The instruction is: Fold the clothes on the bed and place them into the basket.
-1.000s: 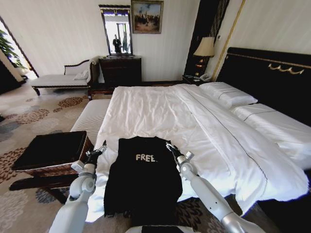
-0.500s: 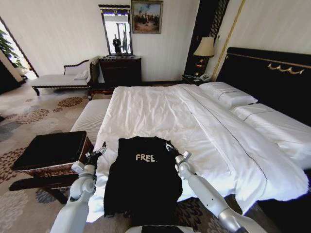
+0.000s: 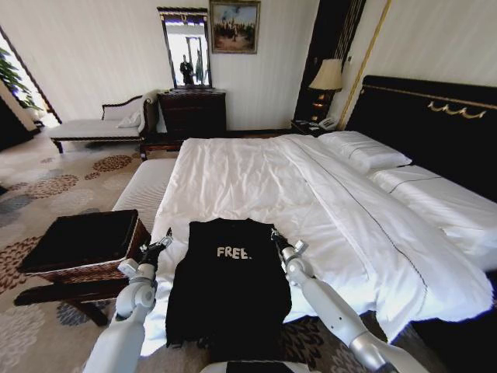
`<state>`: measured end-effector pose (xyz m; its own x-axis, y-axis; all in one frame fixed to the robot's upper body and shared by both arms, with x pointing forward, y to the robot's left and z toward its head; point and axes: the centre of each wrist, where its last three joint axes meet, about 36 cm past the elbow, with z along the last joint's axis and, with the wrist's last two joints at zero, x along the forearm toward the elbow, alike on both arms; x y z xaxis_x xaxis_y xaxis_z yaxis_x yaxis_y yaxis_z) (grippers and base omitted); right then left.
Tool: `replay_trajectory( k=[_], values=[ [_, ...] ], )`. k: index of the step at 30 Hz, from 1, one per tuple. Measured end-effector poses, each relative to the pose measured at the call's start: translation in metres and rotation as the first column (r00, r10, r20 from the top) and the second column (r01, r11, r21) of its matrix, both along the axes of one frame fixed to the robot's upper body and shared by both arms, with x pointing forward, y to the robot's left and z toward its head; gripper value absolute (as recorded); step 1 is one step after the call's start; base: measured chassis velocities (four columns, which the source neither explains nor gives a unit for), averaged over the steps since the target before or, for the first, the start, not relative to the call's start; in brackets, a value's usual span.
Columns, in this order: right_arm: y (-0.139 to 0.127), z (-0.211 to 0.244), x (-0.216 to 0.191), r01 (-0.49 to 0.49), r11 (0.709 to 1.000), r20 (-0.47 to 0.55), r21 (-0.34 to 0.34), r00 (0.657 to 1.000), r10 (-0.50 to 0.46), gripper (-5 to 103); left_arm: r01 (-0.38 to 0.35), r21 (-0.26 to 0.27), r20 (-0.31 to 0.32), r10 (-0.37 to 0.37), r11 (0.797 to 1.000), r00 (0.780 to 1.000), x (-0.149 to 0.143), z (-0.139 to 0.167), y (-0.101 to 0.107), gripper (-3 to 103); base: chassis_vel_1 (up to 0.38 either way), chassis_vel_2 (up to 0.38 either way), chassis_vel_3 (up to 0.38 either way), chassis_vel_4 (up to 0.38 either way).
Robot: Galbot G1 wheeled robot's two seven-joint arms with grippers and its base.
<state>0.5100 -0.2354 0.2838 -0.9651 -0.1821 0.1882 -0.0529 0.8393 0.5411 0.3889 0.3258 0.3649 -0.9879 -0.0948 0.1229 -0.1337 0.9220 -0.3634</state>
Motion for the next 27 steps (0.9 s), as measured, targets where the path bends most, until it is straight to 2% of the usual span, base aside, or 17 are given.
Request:
replay_trajectory(
  k=[2, 4, 5, 8, 11, 12, 17, 23, 27],
  values=[
    [0.001, 0.005, 0.003, 0.003, 1.0, 0.017, 0.0, 1.0, -0.003, 1, 0.019, -0.013, -0.019, -0.019, 1.0, 1.0, 0.006, -0.004, -0.002, 100, 0.0, 0.0, 0.0, 0.0],
    [0.001, 0.008, 0.005, 0.007, 1.0, 0.025, -0.003, 1.0, -0.007, 1, 0.049, -0.063, -0.054, -0.053, 0.997, 0.997, 0.018, -0.005, -0.004, 100, 0.0, 0.0, 0.0, 0.0],
    [0.001, 0.008, 0.005, 0.007, 1.0, 0.025, -0.003, 1.0, -0.007, 1, 0.049, -0.063, -0.054, -0.053, 0.997, 0.997, 0.018, -0.005, -0.004, 100, 0.0, 0.0, 0.0, 0.0],
    [0.0, 0.007, 0.003, 0.009, 1.0, 0.031, -0.019, 0.999, -0.009, 1, 0.089, -0.136, -0.097, -0.103, 0.987, 0.99, 0.043, -0.004, -0.008, 100, 0.0, 0.0, 0.0, 0.0],
    [-0.001, 0.005, 0.001, 0.011, 1.0, 0.029, -0.022, 1.0, -0.01, 1, 0.103, -0.151, -0.111, -0.12, 0.983, 0.987, 0.055, -0.005, -0.01, 100, 0.0, 0.0, 0.0, 0.0],
    [-0.001, 0.005, 0.0, 0.013, 1.0, 0.032, -0.025, 0.999, -0.012, 1, 0.114, -0.165, -0.13, -0.136, 0.98, 0.982, 0.069, -0.008, -0.013, 100, 0.0, 0.0, 0.0, 0.0],
    [0.001, 0.005, -0.001, 0.017, 1.0, 0.035, -0.026, 0.999, -0.016, 1, 0.135, -0.177, -0.164, -0.165, 0.975, 0.973, 0.108, -0.019, -0.028, 100, 0.0, 0.0, 0.0, 0.0],
    [0.005, 0.002, -0.006, 0.014, 0.999, 0.032, -0.029, 0.999, -0.013, 1, 0.135, -0.157, -0.212, -0.167, 0.978, 0.963, 0.139, -0.039, -0.042, 100, 0.0, 0.0, 0.0, 0.0],
    [0.006, 0.0, -0.007, 0.013, 0.999, 0.032, -0.031, 0.999, -0.012, 1, 0.133, -0.159, -0.228, -0.167, 0.978, 0.959, 0.148, -0.048, -0.044, 101, 0.0, 0.0, 0.0, 0.0]
  ],
)
